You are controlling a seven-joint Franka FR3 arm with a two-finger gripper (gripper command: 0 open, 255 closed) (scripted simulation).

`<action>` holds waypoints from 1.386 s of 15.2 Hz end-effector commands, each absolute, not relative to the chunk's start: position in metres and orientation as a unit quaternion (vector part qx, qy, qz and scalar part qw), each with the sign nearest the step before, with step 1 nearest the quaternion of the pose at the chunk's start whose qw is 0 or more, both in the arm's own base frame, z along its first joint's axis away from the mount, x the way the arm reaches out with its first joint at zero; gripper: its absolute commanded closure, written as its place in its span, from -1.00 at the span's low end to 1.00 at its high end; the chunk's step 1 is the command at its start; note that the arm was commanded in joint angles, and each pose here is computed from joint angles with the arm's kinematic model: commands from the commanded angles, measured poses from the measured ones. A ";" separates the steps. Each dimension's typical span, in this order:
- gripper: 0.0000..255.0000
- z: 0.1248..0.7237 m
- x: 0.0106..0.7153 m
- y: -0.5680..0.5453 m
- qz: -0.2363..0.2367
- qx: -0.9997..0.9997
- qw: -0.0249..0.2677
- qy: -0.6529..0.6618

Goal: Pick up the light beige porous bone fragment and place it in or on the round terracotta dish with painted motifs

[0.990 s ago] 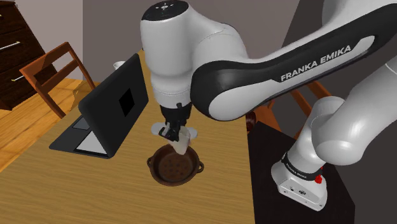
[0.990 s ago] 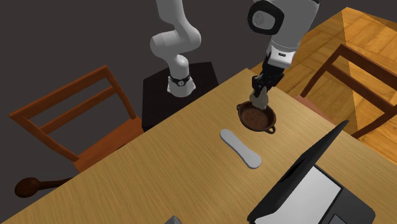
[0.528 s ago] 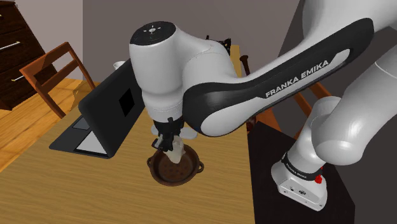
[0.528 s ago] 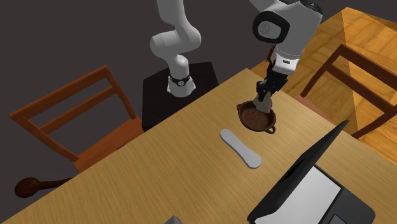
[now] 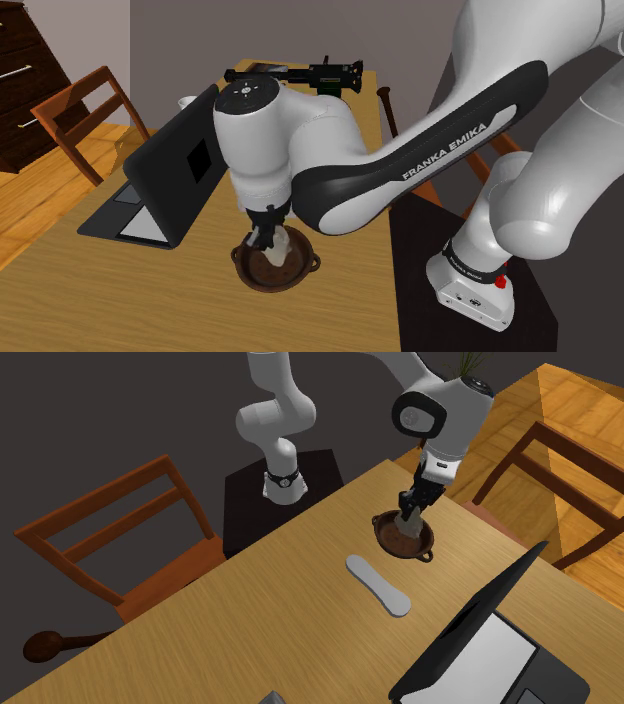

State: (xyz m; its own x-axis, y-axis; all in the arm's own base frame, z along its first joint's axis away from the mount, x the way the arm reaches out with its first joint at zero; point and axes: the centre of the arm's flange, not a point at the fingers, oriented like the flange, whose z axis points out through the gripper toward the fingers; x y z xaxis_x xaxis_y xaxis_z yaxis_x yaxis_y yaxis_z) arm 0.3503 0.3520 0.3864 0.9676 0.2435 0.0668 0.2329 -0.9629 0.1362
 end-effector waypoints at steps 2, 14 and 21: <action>1.00 0.370 0.350 0.353 0.042 0.990 0.064 0.120; -1.00 0.366 0.350 0.353 0.042 0.990 0.064 0.120; -1.00 0.415 0.345 0.358 0.042 0.990 0.064 0.120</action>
State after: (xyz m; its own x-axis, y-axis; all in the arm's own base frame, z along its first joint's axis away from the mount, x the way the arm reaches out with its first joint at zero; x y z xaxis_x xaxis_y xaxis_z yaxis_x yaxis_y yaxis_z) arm 0.3463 0.3555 0.4038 0.9675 0.2433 0.0690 0.2325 -0.9631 0.1357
